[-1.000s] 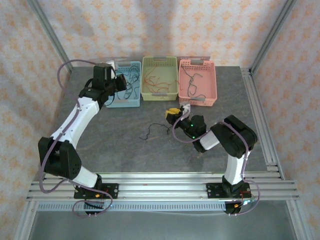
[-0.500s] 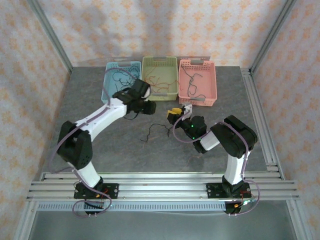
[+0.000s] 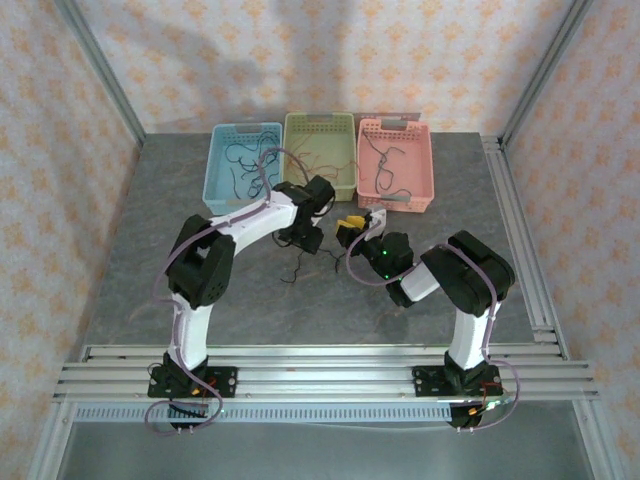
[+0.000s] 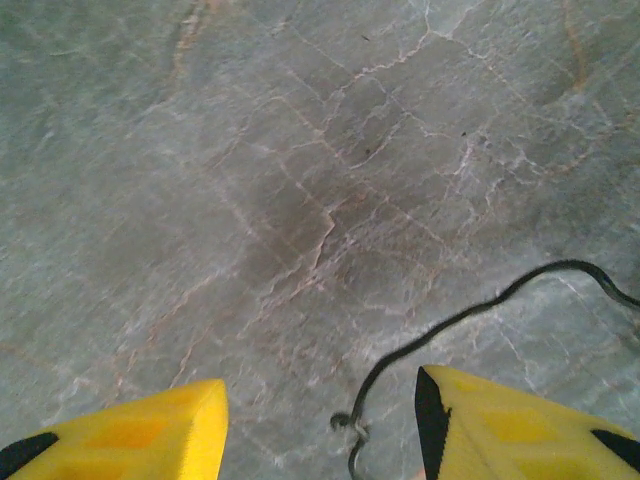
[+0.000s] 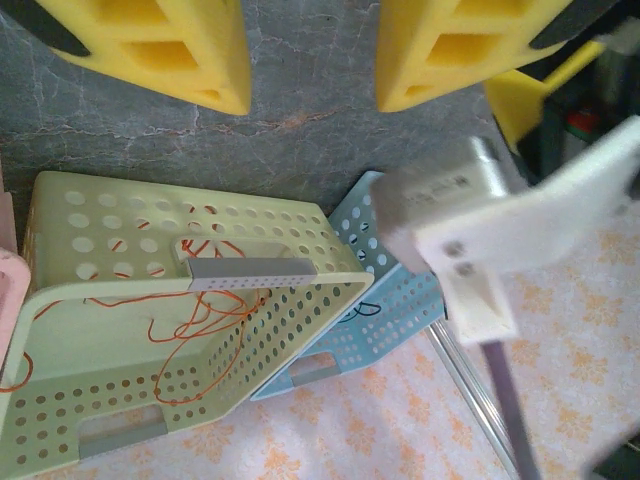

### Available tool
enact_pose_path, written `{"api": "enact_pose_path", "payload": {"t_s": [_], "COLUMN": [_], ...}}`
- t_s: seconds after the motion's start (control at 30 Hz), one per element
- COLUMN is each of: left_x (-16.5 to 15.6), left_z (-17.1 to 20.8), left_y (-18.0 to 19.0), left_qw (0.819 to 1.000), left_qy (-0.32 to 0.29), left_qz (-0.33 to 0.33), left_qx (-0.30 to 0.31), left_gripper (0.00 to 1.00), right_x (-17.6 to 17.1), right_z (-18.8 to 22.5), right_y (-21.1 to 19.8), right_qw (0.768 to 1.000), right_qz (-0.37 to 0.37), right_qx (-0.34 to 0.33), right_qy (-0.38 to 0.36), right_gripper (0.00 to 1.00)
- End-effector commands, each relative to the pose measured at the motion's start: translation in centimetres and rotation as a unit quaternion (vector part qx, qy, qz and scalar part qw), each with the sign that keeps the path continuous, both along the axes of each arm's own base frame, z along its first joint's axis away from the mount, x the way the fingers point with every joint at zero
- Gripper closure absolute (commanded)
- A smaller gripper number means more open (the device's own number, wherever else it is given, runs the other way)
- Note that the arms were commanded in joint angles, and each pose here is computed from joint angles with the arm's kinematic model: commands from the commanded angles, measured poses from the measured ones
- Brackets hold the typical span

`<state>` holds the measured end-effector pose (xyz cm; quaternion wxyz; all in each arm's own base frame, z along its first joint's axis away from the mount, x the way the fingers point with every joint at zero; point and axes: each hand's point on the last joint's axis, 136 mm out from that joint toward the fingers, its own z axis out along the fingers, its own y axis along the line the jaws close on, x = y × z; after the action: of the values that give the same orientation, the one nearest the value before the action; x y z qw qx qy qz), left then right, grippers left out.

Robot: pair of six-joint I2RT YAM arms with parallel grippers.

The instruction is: Untangle the cables

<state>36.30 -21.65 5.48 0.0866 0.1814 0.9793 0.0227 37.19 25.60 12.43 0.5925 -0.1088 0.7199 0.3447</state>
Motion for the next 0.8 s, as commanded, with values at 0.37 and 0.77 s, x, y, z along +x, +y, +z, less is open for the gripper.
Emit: {"api": "enact_pose_path", "payload": {"t_s": [0.37, 0.77], "left_x": [-1.1, 3.7], "left_z": [-1.8, 12.6], "left_y": [-0.2, 4.2], "left_qw": [0.999, 0.977], "left_qy": [0.042, -0.156], "left_qz": [-0.029, 0.092], "left_qx": [0.003, -0.11], "left_gripper": [0.8, 1.0], "right_x": [0.2, 0.3], "right_z": [0.7, 0.5], "right_y": [-0.4, -0.4], "right_qw": [1.0, 1.0], "right_qz": [-0.011, -0.012], "right_qx": [0.012, 0.011], "right_qy": [-0.006, -0.005], "right_gripper": [0.63, 0.63]}}
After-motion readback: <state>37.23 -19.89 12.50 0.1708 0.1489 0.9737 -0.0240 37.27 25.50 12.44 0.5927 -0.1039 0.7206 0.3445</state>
